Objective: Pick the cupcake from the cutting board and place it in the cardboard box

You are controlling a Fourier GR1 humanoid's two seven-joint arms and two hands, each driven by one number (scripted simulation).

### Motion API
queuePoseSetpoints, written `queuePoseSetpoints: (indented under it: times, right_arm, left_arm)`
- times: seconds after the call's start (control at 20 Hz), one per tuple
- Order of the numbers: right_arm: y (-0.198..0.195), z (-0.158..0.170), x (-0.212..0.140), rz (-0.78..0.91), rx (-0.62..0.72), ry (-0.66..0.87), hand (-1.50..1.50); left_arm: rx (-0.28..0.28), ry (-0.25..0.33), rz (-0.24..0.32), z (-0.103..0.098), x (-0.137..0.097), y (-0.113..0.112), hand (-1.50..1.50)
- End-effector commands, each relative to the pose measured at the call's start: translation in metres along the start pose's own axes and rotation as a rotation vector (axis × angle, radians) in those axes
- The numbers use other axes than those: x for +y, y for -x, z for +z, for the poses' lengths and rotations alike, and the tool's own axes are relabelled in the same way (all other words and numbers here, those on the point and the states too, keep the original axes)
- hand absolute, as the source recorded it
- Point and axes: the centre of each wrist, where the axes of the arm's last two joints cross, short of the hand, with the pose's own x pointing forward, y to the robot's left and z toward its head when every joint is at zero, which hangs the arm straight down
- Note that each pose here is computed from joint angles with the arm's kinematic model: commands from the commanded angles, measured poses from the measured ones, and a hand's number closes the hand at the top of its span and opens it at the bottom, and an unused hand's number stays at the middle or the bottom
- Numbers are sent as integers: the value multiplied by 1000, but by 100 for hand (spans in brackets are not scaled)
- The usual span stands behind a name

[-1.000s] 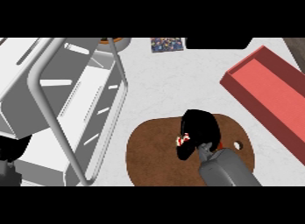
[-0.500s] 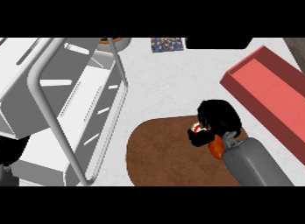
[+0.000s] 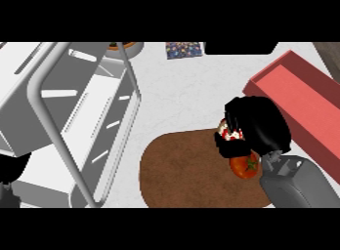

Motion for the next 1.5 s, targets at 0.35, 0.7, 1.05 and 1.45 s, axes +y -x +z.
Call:
queuePoseSetpoints:
  times: [0.35,0.7,1.05,1.45]
  right_arm:
    - [-17,39,-111,-72,178,387,150]
    - [24,46,-134,-63,269,443,150]
    - [87,15,-147,-4,315,397,150]
    - [142,-18,-127,-24,265,417,150]
  left_arm:
    - [-1,15,-12,-1,-6,1,0]
    - [1,8,0,-8,-2,-4,0]
    - [-11,16,5,3,-7,-11,0]
    - [-5,15,-5,-7,2,-7,0]
